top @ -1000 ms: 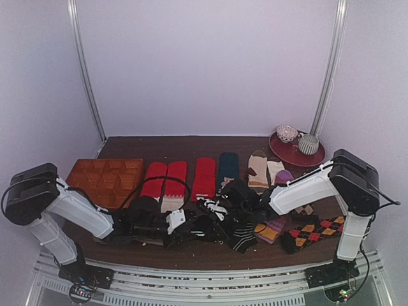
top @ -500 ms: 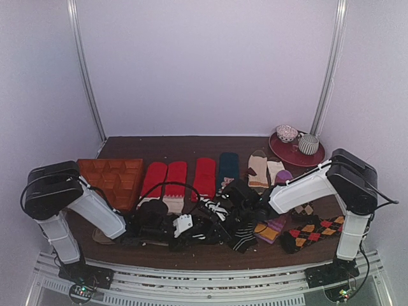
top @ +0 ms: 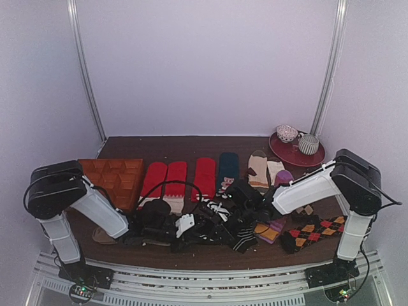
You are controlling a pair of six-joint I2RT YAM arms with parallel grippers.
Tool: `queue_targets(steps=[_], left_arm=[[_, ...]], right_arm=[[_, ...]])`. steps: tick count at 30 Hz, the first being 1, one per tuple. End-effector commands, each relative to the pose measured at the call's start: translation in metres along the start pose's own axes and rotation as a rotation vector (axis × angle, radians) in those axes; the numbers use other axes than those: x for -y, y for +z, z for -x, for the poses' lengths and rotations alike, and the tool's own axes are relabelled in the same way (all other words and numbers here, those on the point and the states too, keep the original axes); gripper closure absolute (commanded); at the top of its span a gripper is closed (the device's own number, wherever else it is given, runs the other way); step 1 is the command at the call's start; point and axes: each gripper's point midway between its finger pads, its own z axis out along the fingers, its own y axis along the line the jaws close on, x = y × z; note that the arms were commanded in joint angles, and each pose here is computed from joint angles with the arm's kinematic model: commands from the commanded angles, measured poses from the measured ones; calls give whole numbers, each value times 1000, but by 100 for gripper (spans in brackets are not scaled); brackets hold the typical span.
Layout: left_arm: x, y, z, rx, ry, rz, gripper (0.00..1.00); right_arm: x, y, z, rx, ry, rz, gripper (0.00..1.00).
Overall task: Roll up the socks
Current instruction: Roll the sock at the center of the board.
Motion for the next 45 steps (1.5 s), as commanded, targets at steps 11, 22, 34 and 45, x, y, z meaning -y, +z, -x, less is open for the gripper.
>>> queue_targets(steps=[11, 22, 34, 45], left_arm=[[27, 0, -84, -303, -358, -95, 100], [38, -4, -102, -343, -385, -134, 100], [38, -6, -106, -349, -376, -136, 100], [8, -26, -40, -120, -199, 17, 64]], right_arm=[[-9, -61, -3, 365, -530, -365, 48], [-12, -28, 4, 284, -757, -463, 50], [11, -2, -12, 140, -709, -487, 75], [9, -1, -35, 8, -446, -385, 90]])
